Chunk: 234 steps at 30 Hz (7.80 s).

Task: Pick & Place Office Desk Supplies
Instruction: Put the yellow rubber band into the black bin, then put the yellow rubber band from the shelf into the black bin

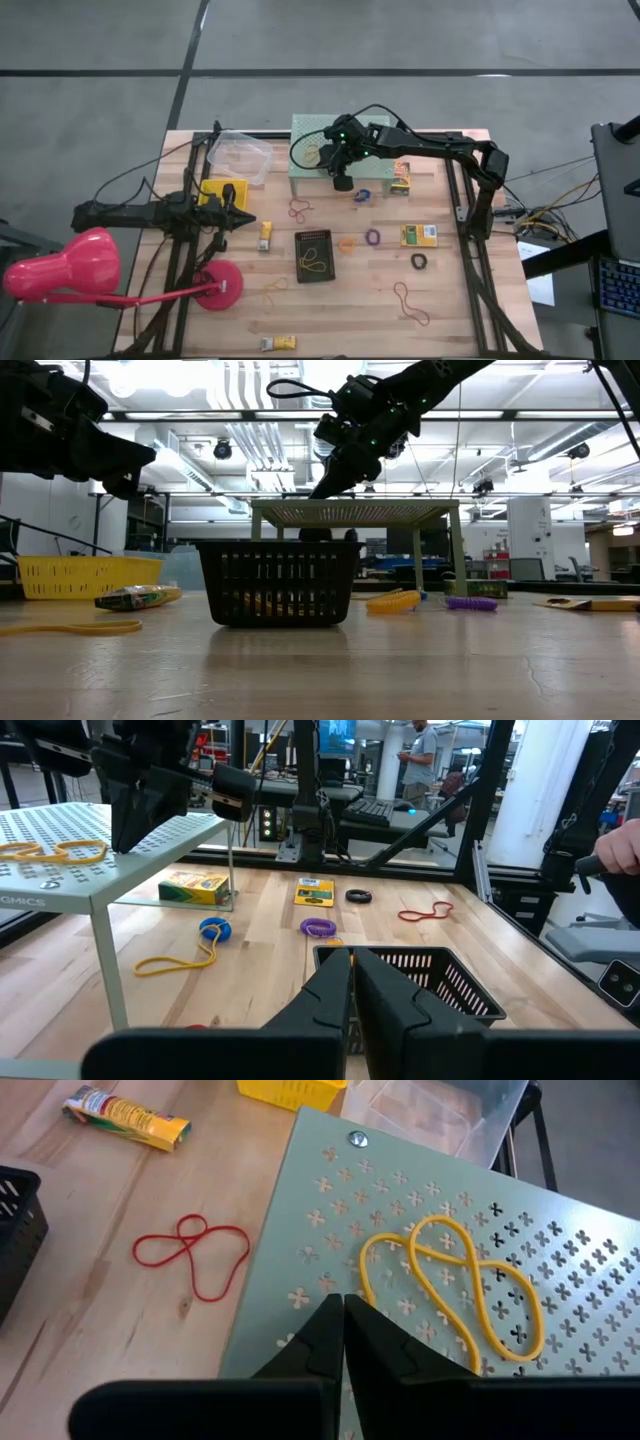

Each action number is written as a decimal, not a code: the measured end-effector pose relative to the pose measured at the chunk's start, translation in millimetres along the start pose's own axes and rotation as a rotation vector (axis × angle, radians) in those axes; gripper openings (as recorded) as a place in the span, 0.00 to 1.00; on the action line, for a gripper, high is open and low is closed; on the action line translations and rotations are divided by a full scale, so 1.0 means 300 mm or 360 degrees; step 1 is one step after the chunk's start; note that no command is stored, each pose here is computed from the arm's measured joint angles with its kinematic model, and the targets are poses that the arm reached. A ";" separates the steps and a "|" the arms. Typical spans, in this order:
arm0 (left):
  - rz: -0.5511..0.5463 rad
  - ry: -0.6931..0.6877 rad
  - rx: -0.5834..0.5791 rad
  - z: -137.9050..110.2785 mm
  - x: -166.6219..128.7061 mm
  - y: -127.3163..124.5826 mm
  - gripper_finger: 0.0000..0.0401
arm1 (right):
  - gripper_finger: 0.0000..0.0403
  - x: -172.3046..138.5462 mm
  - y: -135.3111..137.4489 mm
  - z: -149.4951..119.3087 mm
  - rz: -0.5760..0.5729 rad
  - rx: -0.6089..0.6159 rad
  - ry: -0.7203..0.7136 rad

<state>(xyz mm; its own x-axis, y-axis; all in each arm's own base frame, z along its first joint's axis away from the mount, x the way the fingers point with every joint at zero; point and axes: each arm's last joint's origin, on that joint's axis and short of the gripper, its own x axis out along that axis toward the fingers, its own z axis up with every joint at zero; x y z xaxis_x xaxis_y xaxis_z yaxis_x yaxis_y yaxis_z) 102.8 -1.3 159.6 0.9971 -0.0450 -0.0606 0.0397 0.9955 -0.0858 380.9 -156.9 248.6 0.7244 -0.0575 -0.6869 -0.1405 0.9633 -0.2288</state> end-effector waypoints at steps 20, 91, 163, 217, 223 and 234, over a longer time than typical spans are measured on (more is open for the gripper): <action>0.0000 0.0000 0.0000 0.000 0.000 0.000 0.06 | 0.02 -0.026 -0.020 0.041 -0.0058 0.0010 -0.0072; 0.0000 0.0000 0.0000 0.000 0.000 0.000 0.06 | 0.33 0.088 -0.060 0.005 -0.0119 0.0026 -0.0184; 0.0000 0.0000 0.0000 0.000 0.000 0.000 0.06 | 0.02 -0.110 0.034 0.167 -0.0192 -0.0086 -0.0415; 0.0000 0.0000 -0.0001 0.000 0.000 0.000 0.06 | 0.02 -0.163 0.673 0.307 0.0539 -0.0239 -0.0312; 0.0000 0.0000 0.0000 0.000 0.000 0.000 0.06 | 0.02 -0.073 0.694 0.268 0.0580 -0.0143 -0.0143; 0.0000 0.0001 0.0000 0.000 0.000 0.000 0.06 | 0.02 0.061 0.728 0.197 0.0624 -0.0019 0.0115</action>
<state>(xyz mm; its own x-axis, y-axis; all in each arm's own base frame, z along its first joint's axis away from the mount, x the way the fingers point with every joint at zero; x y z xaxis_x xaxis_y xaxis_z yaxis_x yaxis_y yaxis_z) 102.8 -1.3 159.5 0.9971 -0.0450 -0.0610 0.0397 0.9955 -0.0859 403.2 68.0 226.8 0.5652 0.2952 -0.7703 -0.4050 0.9128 0.0526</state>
